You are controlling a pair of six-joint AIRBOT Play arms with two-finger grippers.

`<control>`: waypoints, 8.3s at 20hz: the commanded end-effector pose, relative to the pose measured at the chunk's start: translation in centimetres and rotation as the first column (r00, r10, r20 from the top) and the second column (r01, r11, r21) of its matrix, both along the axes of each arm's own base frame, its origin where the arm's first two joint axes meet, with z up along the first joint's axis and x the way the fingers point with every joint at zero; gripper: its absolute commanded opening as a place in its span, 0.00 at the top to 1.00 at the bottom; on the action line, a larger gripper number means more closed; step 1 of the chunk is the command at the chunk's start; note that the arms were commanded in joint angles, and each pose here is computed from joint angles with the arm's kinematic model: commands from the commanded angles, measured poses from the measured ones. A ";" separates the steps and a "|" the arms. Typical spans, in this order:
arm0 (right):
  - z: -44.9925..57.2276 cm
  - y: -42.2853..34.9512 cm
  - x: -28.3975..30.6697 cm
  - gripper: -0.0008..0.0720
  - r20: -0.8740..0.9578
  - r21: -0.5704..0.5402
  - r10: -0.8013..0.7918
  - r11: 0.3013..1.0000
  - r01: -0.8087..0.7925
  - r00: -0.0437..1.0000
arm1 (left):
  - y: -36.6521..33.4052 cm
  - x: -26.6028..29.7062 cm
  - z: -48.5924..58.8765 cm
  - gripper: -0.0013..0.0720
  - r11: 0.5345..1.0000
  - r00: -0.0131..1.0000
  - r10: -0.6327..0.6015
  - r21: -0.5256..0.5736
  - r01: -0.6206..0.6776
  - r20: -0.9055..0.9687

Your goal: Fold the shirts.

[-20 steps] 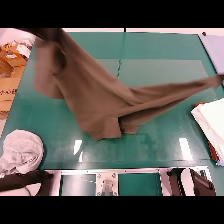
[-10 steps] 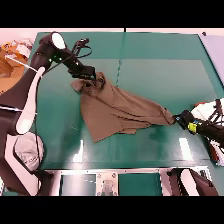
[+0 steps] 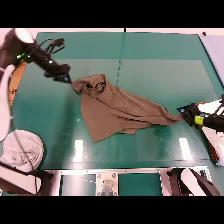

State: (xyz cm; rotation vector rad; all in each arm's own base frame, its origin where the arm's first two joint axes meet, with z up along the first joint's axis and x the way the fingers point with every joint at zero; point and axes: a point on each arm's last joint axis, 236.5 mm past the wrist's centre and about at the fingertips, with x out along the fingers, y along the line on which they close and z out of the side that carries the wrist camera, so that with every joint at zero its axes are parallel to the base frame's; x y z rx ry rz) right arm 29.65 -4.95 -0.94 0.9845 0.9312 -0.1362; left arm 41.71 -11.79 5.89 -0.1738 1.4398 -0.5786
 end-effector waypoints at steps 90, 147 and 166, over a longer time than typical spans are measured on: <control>-2.1 -4.6 19.5 0.97 0.102 0.040 0.161 0.985 -0.166 0.982 | -3.9 10.8 -6.1 0.94 0.984 0.890 0.178 -0.050 -0.173 0.421; -12.0 -0.8 -6.9 0.81 -0.307 0.154 -0.263 0.935 0.321 0.915 | -10.7 -20.1 -10.5 0.95 0.964 0.984 0.131 -0.214 -0.154 -0.118; 2.5 0.1 -2.1 0.97 -0.067 0.098 0.000 0.995 0.007 0.998 | -4.2 -14.5 -0.2 0.95 0.980 0.957 0.193 -0.090 -0.177 0.218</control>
